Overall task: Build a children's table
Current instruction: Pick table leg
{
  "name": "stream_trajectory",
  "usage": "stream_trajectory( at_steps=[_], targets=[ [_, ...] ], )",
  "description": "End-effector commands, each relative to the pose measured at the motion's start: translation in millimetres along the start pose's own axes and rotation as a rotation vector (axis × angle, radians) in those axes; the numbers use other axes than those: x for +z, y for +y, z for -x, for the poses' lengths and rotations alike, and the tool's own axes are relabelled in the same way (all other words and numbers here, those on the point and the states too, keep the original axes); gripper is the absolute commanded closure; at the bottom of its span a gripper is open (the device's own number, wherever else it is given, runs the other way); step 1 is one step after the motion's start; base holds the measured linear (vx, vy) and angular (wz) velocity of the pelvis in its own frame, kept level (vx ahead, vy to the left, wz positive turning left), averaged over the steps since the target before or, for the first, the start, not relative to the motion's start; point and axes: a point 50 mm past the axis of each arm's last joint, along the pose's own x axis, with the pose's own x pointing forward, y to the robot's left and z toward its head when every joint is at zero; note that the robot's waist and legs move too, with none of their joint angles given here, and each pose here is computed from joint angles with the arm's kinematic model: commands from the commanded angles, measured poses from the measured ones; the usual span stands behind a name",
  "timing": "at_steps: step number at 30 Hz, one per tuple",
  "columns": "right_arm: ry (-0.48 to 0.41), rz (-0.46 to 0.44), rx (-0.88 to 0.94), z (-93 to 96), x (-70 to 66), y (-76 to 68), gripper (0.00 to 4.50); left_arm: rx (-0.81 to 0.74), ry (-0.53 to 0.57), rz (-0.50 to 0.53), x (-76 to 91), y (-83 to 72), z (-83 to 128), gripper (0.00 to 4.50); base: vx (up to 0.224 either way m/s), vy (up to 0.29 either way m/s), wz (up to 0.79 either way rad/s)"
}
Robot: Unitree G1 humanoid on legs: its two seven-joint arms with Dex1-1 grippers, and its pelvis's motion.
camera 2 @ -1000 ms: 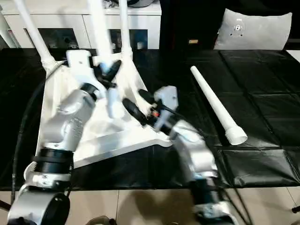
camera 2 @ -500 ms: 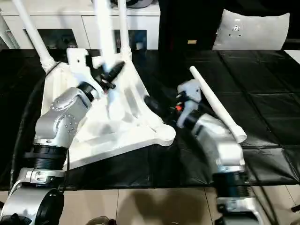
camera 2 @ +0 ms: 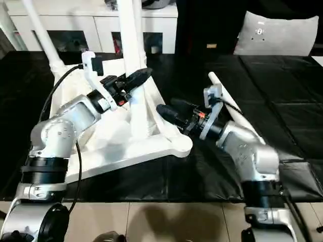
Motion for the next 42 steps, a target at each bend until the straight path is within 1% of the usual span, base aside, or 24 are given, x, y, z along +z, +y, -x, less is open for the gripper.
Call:
stream_trajectory(
  at_steps=[1,3,4,6,7,8,11,19,21,26,28,29,32,34,35,36,37,39,40,41,42],
  targets=[
    [0.005,0.013,0.098,-2.7,9.0,7.4,0.44,-0.120,0.003,0.017,2.8,-14.3,-0.2,2.62,0.000,0.000,0.00],
    [0.024,0.009,0.154,-2.7,8.0,11.4,0.44,-0.172,0.026,0.018,0.5,-19.8,0.5,2.62,0.000,0.000,0.00],
    [0.054,0.005,0.218,-2.2,5.8,15.9,0.44,-0.236,0.050,0.027,-2.1,-26.7,1.4,2.62,0.000,0.000,0.00],
    [0.066,0.005,0.242,-2.0,4.8,17.4,0.44,-0.261,0.058,0.032,-2.9,-29.6,1.7,2.62,0.000,0.000,0.00],
    [0.085,0.001,0.296,-2.5,3.4,21.3,0.44,-0.309,0.077,0.027,-4.4,-35.4,1.9,2.62,0.000,0.000,0.00],
    [0.093,-0.003,0.326,-3.2,3.3,23.7,0.44,-0.329,0.087,0.019,-5.1,-38.0,1.6,2.62,0.000,0.000,0.00],
    [0.107,-0.009,0.378,-5.0,4.3,26.8,0.44,-0.370,0.104,0.004,-6.0,-42.7,0.6,2.62,0.000,0.000,0.00],
    [0.120,-0.010,0.424,-7.3,5.1,28.6,0.44,-0.384,0.106,-0.062,-7.1,-45.0,-3.6,2.62,0.000,0.000,0.00],
    [0.119,-0.010,0.429,-8.7,5.6,29.0,0.44,-0.382,0.099,-0.095,-7.9,-45.3,-4.9,2.62,0.000,0.000,0.00],
    [0.120,-0.015,0.449,-10.7,5.4,30.1,0.44,-0.371,0.090,-0.118,-8.6,-44.5,-6.5,2.62,0.000,0.000,0.00],
    [0.119,-0.017,0.451,-11.6,5.1,30.1,0.78,-0.366,0.087,-0.129,-9.8,-44.2,-6.7,2.62,0.000,0.000,0.00],
    [0.120,-0.017,0.450,-12.0,5.0,30.0,0.78,-0.366,0.089,-0.135,-10.4,-44.2,-6.7,2.62,0.000,0.000,0.00],
    [0.125,-0.015,0.437,-13.5,4.1,28.2,1.18,-0.371,0.093,-0.147,-13.0,-45.5,-6.5,2.62,0.000,0.000,0.00],
    [0.130,-0.012,0.423,-14.6,3.3,26.1,1.23,-0.379,0.090,-0.143,-13.9,-47.4,-6.6,2.62,0.000,0.000,0.00],
    [0.133,-0.011,0.420,-15.0,3.0,25.6,1.38,-0.384,0.089,-0.141,-14.2,-48.4,-6.8,2.62,0.000,0.000,0.00],
    [0.134,-0.011,0.420,-15.2,2.8,25.4,1.38,-0.388,0.088,-0.139,-14.4,-49.0,-6.9,2.62,0.000,0.000,0.00],
    [0.137,-0.008,0.413,-15.9,2.5,24.6,1.61,-0.393,0.089,-0.137,-15.3,-50.3,-7.1,2.62,0.000,0.000,0.00],
    [0.143,-0.006,0.408,-16.2,2.0,24.0,1.67,-0.397,0.090,-0.137,-16.2,-51.4,-7.3,2.62,0.000,0.000,0.00],
    [0.147,-0.005,0.406,-16.3,1.6,23.9,1.82,-0.399,0.090,-0.137,-16.6,-51.8,-7.4,2.62,0.000,0.000,0.00],
    [0.161,-0.001,0.406,-16.4,0.4,23.8,1.82,-0.403,0.092,-0.136,-17.3,-52.6,-7.5,2.62,0.000,0.000,0.00],
    [0.171,0.003,0.405,-16.4,-0.7,23.7,2.06,-0.404,0.092,-0.136,-17.6,-52.9,-7.6,2.62,0.000,0.000,0.00]
  ],
)
